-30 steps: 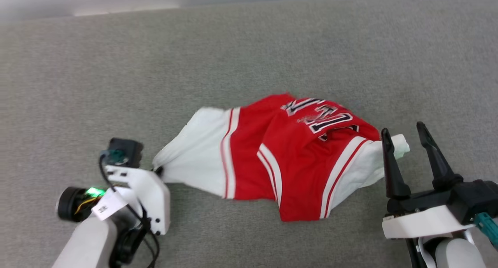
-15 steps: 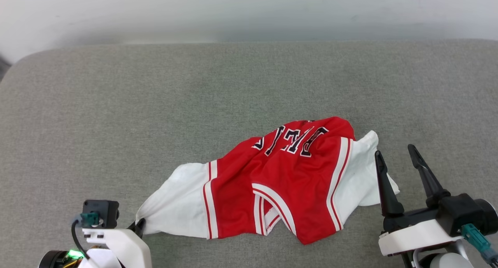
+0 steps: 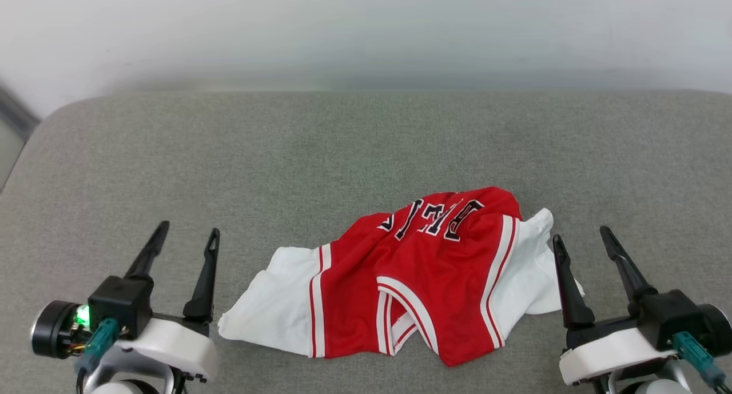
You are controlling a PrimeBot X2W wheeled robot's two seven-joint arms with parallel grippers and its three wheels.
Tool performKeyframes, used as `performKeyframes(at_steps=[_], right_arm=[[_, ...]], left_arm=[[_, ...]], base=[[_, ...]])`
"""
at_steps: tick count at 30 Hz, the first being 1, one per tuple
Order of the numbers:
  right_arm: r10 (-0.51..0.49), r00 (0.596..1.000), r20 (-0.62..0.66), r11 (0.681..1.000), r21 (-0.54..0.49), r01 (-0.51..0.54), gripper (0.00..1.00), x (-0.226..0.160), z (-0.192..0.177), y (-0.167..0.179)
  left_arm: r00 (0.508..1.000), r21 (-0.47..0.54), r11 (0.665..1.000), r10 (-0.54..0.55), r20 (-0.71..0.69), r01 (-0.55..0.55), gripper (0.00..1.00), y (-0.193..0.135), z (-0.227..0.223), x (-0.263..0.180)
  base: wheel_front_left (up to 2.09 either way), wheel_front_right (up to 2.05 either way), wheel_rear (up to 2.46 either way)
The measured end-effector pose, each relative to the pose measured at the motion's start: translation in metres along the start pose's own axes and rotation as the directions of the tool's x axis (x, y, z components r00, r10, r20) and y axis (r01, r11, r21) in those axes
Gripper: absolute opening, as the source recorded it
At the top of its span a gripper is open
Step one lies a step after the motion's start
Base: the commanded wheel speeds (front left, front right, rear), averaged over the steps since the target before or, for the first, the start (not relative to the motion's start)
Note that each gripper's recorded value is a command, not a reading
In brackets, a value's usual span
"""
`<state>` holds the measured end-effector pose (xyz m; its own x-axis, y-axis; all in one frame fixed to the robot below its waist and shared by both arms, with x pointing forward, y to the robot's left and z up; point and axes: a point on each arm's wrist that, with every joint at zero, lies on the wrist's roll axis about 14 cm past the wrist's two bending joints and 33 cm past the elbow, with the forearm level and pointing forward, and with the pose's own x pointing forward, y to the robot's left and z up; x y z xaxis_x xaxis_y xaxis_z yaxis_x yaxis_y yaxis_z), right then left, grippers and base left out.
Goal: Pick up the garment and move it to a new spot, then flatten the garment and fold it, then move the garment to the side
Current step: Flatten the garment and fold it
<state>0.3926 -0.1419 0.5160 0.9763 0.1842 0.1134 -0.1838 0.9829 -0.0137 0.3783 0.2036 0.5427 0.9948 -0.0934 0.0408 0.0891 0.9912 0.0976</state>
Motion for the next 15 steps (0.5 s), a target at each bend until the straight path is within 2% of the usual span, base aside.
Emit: performKeyframes(at_steps=[3,5,9,11,15], right_arm=[[-0.011,0.997,-0.081,1.0,-0.015,0.01,1.0,-0.002,-0.007,-0.004],[-0.032,0.978,-0.206,0.999,-0.012,0.03,1.0,-0.005,-0.023,-0.011],[-0.039,0.899,-0.436,0.997,-0.075,0.006,1.0,-0.01,-0.041,-0.029],[-0.036,0.856,-0.516,0.998,-0.057,0.007,1.0,-0.009,-0.043,-0.034],[-0.015,0.73,-0.683,0.993,-0.098,-0.071,1.0,-0.018,-0.059,-0.037]], left_arm=[[0.994,0.023,1.0,-0.003,0.109,0.0,1.0,0.0,0.019,-0.002],[0.988,0.033,0.999,-0.008,0.154,0.003,1.0,-0.001,0.027,-0.003],[0.986,0.037,0.999,-0.012,0.167,0.006,1.0,-0.003,0.026,-0.003],[0.986,0.038,0.999,-0.01,0.165,0.003,1.0,-0.003,0.024,-0.003],[0.988,0.03,1.0,-0.01,0.152,0.006,1.0,-0.004,0.018,-0.002]], base=[[0.0,0.0,0.0],[0.0,0.0,0.0],[0.0,0.0,0.0],[0.0,0.0,0.0],[0.0,0.0,0.0]])
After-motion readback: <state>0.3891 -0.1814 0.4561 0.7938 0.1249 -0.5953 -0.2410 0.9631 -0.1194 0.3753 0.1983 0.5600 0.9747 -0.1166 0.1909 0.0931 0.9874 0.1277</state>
